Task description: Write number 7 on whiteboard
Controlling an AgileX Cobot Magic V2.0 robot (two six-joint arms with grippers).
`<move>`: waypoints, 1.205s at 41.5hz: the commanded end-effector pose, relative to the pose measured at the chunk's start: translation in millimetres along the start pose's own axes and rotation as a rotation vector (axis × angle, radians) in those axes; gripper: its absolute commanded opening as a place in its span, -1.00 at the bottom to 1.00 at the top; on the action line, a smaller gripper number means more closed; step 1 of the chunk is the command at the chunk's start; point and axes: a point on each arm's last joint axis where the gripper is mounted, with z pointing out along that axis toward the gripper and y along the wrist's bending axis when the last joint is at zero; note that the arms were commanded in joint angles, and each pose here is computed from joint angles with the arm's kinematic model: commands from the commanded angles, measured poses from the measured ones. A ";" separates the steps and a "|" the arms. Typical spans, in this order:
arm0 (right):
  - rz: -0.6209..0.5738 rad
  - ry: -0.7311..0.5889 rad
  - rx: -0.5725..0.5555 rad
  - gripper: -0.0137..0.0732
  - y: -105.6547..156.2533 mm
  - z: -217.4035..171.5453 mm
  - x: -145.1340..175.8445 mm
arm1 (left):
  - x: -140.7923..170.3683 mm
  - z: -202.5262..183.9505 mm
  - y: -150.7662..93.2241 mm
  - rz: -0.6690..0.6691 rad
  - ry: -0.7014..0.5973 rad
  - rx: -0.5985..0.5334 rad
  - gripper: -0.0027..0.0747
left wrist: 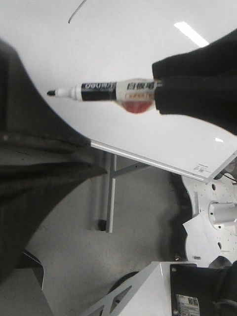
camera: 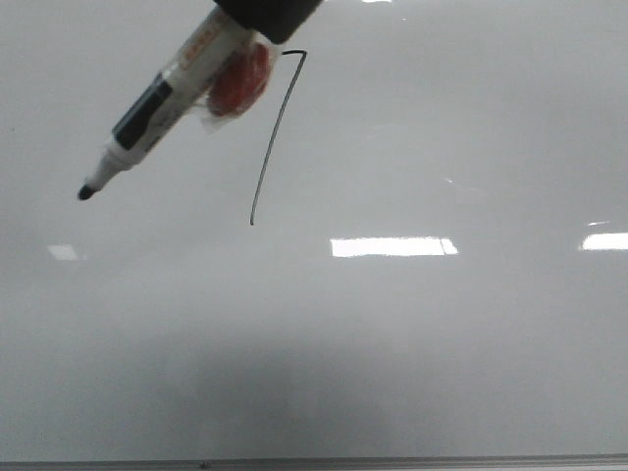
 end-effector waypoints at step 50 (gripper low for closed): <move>-0.109 -0.101 -0.069 0.05 38.3 -15.3 -22.1 | -15.1 47.4 22.5 -0.035 0.054 -0.030 -0.98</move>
